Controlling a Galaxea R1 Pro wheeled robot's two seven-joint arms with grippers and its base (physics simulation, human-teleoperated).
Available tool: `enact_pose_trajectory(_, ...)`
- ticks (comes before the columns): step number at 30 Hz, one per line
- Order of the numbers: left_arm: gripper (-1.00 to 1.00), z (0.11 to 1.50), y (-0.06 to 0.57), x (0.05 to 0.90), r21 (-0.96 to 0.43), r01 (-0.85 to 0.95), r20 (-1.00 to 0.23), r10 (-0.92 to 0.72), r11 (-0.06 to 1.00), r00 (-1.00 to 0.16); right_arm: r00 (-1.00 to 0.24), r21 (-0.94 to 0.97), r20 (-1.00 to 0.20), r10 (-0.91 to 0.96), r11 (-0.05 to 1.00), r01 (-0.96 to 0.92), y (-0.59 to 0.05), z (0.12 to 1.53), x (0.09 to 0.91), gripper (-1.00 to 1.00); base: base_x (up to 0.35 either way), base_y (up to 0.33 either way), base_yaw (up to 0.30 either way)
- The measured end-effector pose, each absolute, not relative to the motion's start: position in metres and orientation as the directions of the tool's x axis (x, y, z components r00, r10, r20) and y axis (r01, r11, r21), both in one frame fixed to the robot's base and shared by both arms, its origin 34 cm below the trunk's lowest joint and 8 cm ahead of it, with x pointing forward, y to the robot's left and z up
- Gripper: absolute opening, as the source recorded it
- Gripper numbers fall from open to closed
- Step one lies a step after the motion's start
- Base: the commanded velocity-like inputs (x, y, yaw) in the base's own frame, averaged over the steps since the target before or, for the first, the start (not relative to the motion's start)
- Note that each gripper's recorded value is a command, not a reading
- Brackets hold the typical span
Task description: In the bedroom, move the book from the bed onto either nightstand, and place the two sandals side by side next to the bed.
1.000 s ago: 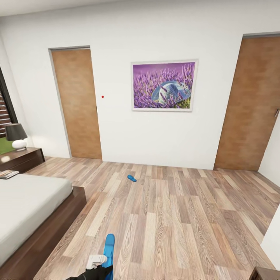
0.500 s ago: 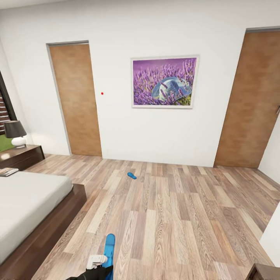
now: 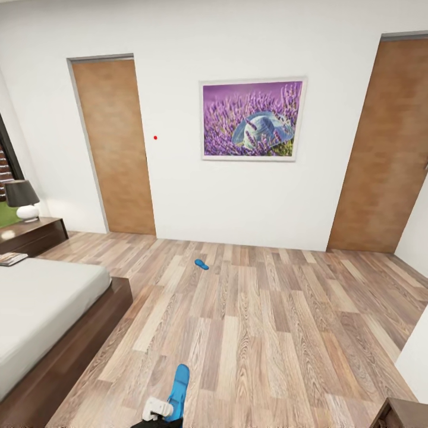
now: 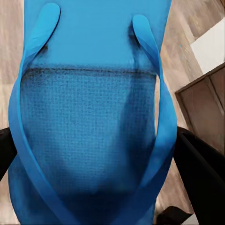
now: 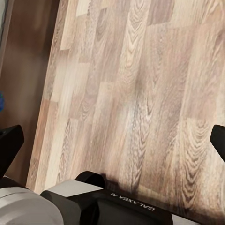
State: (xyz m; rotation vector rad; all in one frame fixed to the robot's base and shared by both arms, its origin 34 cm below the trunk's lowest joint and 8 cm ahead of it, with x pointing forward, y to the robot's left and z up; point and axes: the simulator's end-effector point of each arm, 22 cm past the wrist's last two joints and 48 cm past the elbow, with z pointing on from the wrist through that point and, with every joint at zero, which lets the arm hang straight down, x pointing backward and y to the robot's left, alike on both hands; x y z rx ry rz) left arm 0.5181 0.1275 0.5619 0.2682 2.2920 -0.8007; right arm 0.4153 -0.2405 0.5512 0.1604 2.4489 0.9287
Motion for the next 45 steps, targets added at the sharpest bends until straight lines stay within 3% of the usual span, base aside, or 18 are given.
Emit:
enact_pose_trajectory(4,-1.00,0.540,0.177,0.539,-0.296,0.247,-0.689,-0.027,0.923,-0.724,-0.865,0.649,-0.416,0.282,0.758,-0.065,-0.240,0.549,0.414,1.00,0.000,0.000,0.000)
enact_pose_trajectory(10,-1.00,0.535,0.184,0.546,-0.233,0.184,-0.706,-0.036,0.955,-0.707,-0.869,0.649,-0.408,0.282,0.759,-0.058,-0.240,0.547,0.412,1.00,0.000,0.000,0.000)
enact_pose_trajectory(15,-1.00,0.533,0.179,0.543,-0.244,0.188,-0.701,-0.039,0.951,-0.712,-0.872,0.650,-0.401,0.282,0.758,-0.053,-0.240,0.545,0.410,1.00,0.000,0.000,0.000)
enact_pose_trajectory(23,-1.00,0.544,0.136,0.526,-0.397,0.331,-0.691,-0.042,0.856,-0.721,-0.876,0.653,-0.390,0.283,0.756,-0.047,-0.240,0.542,0.407,1.00,0.000,0.000,0.000)
enact_pose_trajectory(45,-1.00,0.532,0.132,0.515,-0.422,0.322,-0.664,-0.047,0.847,-0.747,-0.882,0.648,-0.369,0.293,0.761,-0.019,-0.243,0.529,0.396,1.00,0.000,0.000,0.000)
